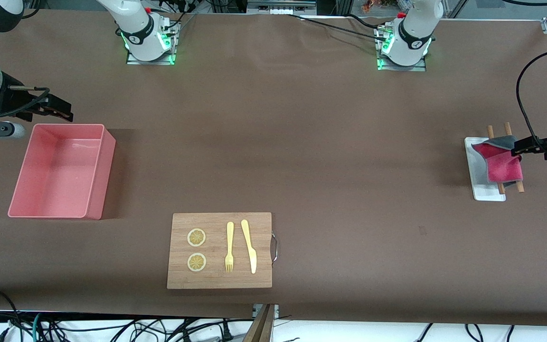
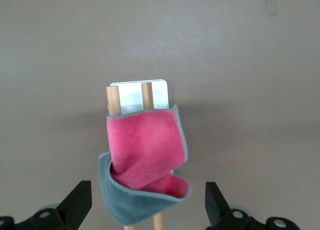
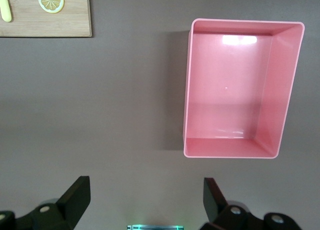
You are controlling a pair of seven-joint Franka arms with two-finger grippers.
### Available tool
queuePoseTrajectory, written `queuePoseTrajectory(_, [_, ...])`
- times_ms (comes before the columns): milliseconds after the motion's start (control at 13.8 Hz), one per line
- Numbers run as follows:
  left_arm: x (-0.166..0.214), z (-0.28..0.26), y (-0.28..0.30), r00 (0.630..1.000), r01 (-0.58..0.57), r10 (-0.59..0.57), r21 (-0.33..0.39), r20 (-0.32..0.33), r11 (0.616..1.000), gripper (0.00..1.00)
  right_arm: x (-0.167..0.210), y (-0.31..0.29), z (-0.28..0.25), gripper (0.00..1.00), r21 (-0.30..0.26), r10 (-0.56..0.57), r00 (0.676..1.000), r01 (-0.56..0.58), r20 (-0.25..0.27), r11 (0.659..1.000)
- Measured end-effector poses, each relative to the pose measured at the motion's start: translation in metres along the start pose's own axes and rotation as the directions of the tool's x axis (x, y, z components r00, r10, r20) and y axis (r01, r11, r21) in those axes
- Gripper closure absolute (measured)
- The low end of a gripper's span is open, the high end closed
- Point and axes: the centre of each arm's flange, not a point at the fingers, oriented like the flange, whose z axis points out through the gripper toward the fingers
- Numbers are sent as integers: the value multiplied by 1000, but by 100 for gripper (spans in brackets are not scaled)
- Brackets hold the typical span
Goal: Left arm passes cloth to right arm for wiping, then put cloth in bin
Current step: 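Lower the left gripper onto the pink-grey cloth on the stand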
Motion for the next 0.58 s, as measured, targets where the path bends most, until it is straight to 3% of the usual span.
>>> queuePoseTrajectory(580, [-5,93,-44,997,-31,35,-66,74,997,0,9,0,16,0,2,-1,1000,1,30,1000])
